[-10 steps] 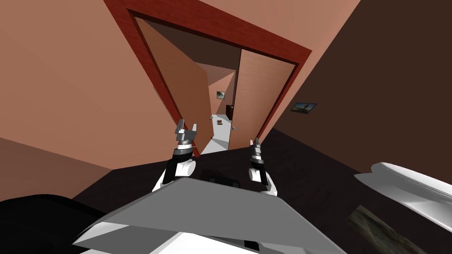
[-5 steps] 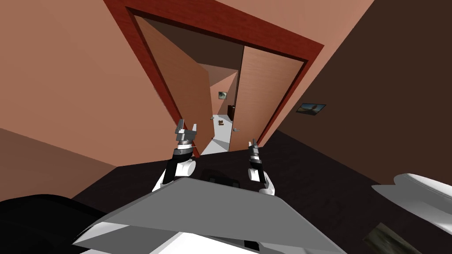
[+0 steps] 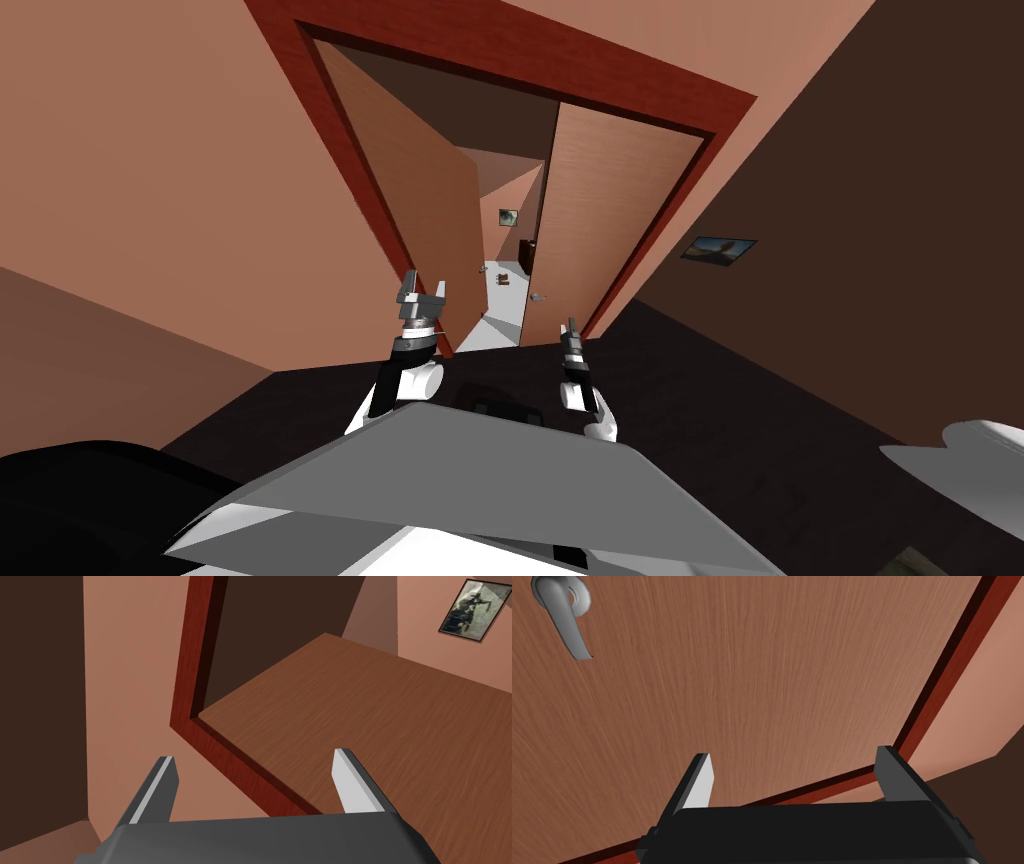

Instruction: Push the door open

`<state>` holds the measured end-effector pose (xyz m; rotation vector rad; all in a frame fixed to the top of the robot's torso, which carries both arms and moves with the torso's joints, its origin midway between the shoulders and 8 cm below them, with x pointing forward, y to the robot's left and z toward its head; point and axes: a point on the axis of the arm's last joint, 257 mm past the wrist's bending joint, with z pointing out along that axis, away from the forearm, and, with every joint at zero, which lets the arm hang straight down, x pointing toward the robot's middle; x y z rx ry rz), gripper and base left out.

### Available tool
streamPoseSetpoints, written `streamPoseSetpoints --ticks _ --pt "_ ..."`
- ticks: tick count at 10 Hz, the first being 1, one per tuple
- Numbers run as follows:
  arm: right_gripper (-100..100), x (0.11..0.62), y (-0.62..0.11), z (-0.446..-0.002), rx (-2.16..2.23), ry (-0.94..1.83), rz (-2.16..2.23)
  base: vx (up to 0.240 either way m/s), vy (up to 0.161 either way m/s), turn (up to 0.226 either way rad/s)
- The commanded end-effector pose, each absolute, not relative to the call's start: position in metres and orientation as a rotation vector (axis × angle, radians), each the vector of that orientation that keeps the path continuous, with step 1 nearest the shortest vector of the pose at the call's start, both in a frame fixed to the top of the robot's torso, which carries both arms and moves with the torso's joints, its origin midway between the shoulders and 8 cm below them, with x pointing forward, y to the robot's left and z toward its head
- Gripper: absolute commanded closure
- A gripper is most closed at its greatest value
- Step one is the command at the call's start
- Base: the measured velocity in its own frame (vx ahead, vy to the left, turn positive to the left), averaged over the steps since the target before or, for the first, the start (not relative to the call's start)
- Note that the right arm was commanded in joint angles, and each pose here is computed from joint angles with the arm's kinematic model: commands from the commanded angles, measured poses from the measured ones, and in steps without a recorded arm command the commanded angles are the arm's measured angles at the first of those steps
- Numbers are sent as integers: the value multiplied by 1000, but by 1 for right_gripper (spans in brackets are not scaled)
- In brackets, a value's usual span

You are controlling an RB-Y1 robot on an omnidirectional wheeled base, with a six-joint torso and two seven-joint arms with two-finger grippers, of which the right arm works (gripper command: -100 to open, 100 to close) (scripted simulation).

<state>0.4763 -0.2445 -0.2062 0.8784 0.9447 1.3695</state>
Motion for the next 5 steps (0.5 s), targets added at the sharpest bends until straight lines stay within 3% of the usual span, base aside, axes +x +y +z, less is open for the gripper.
streamPoseSetpoints --ticks 1,5 --pt "-100 481 -243 -218 896 965 1366 94 -23 72" --pt "-100 488 -241 -249 939 1014 1351 74 -34 60"
